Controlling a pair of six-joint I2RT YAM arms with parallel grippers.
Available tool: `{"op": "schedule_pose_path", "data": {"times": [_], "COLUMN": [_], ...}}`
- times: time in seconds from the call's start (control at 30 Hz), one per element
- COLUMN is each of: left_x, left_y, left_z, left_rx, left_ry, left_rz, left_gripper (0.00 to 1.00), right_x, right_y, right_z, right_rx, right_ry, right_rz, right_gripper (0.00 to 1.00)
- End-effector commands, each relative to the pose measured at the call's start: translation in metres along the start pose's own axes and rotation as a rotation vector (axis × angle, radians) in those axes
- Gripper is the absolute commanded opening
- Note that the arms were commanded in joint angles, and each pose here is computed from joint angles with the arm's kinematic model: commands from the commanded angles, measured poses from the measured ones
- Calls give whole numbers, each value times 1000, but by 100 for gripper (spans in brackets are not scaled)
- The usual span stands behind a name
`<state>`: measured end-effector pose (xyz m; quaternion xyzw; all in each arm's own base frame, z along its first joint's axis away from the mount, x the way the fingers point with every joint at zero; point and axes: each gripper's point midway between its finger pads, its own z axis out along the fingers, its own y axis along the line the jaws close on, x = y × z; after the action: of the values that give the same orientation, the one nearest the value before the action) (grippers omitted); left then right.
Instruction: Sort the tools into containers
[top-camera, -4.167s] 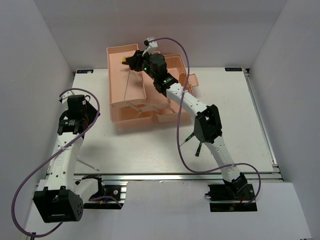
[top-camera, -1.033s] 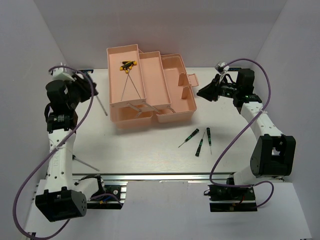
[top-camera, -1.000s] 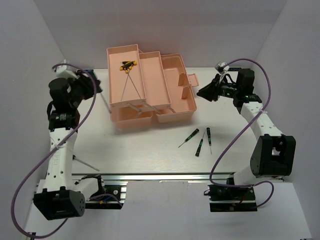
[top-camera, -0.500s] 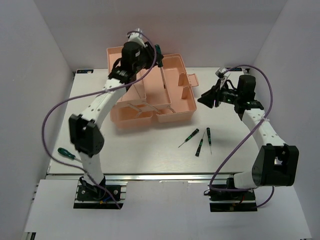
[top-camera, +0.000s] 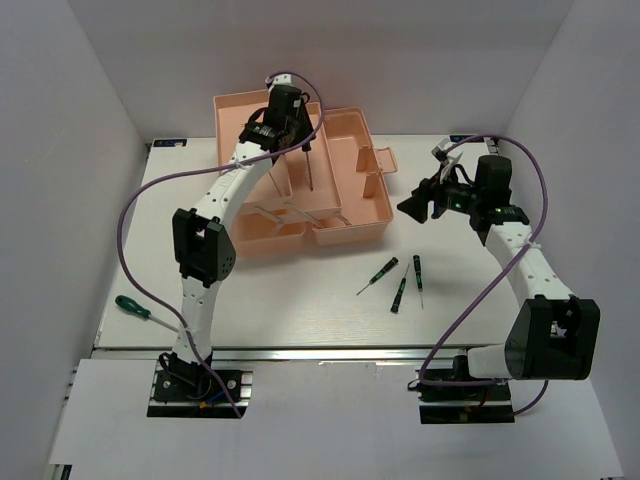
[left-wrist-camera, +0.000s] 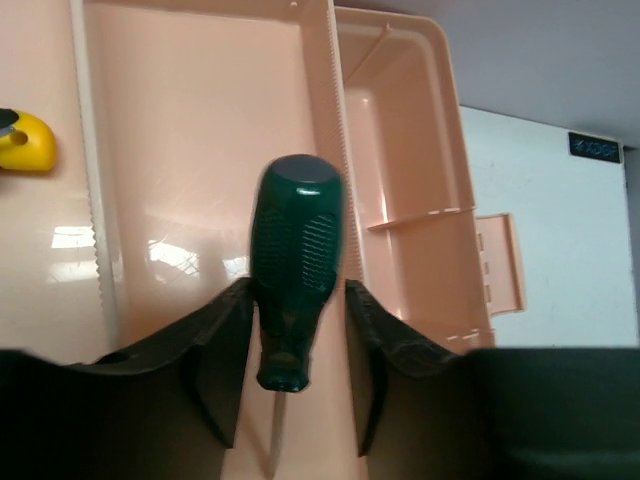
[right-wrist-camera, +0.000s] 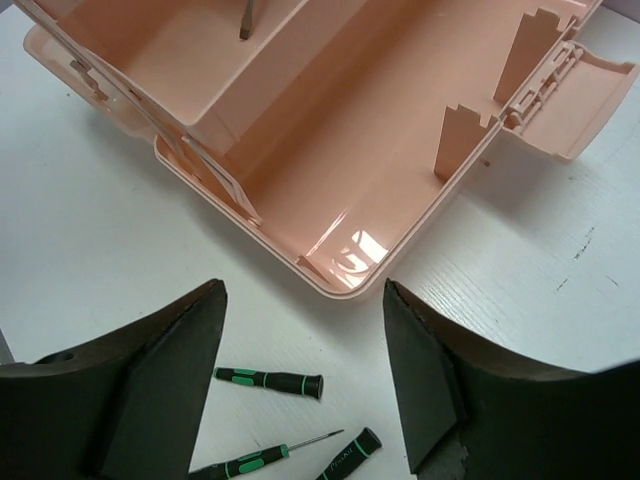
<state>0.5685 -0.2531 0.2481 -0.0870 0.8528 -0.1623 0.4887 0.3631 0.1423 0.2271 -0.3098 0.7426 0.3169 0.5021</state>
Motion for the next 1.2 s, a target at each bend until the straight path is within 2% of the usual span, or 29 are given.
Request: {"op": "schedule_pose_path", "data": {"times": [0.0, 0.03, 0.07, 0.13, 0.27, 0.33, 0.37, 0.4, 0.43, 0.47, 0.5, 0.53, 0.57, 0.6, 0.63, 0.67, 0.73, 0.77, 0.8, 0.83, 0.93, 0.97, 1.0, 1.03, 1.07, 1.17], "left_x": [-65, -74, -82, -92, -122, -133, -130, -141, -127, -138, -134, -98, -98, -98, -88, -59, -30, -12, 27, 45, 93, 107, 122, 135, 148, 156], "left_y": [-32, -42, -53, -64, -59, -38, -20, -6, 20, 52, 75, 114, 159, 176, 201, 254, 290, 321, 337, 352, 374, 381, 395, 402, 409, 421], "left_z": [-58, -69, -78, -96, -149, -165, -171, -199, -197, -231, -242, -231, -244, -279, -288, -296, -315, -326, -317, -320, -316, -319, -325, -328, -324, -318], "left_rx": [115, 159, 203, 242, 229, 133, 69, 39, -39, -84, -122, -209, -280, -292, -347, -503, -615, -703, -730, -774, -891, -950, -1036, -1087, -1121, -1138], "left_ry": [-133, -154, -178, -206, -288, -320, -298, -330, -293, -328, -325, -246, -263, -315, -314, -276, -239, -210, -111, -80, 6, 35, 63, 104, 161, 186], "left_rz": [14, 17, 31, 46, 60, 47, 23, -15, -35, -129, -179, -213, -314, -362, -393, -444, -500, -553, -593, -627, -655, -676, -665, -662, -646, -590], "left_gripper": [53, 56, 56, 55, 53, 19, 2, 0, 0, 0, 0, 8, 17, 24, 29, 44, 56, 59, 60, 60, 66, 69, 78, 81, 83, 84], "right_x": [2, 3, 3, 3, 4, 5, 3, 0, -1, -4, -6, -4, -3, -6, -9, -9, -6, -9, -8, 1, 1, 3, 4, 3, 4, 6], "right_y": [-6, -6, -7, -8, -11, -12, -12, -13, -14, -18, -17, -12, -10, -11, -11, -12, -15, -18, -19, -21, -24, -25, -24, -24, -24, -24], "right_z": [2, 3, 3, 4, 4, 4, 3, 2, 1, -1, -1, 2, 3, 4, 5, 6, 9, 10, 11, 13, 15, 15, 15, 14, 13, 14], "right_rx": [10, 9, 7, 8, 18, 21, 24, 29, 35, 40, 26, -14, -28, -32, -37, -39, -39, -37, -38, -44, -44, -40, -39, -33, -33, -40], "right_ry": [9, 12, 14, 15, 15, 13, 7, -1, -8, -28, -38, -40, -40, -52, -62, -64, -55, -53, -46, -12, 6, 13, 14, 11, 12, 20], "right_rz": [-8, -4, -5, -10, -31, -53, -69, -80, -78, -79, -68, -35, -25, -41, -47, -47, -36, -35, -28, 10, 12, 13, 9, 5, 5, 9], "right_gripper": [70, 72, 80, 89, 89, 89, 89, 89, 89, 89, 89, 78, 70, 60, 37, 28, 9, 11, 16, 34, 51, 53, 56, 58, 59, 60]}}
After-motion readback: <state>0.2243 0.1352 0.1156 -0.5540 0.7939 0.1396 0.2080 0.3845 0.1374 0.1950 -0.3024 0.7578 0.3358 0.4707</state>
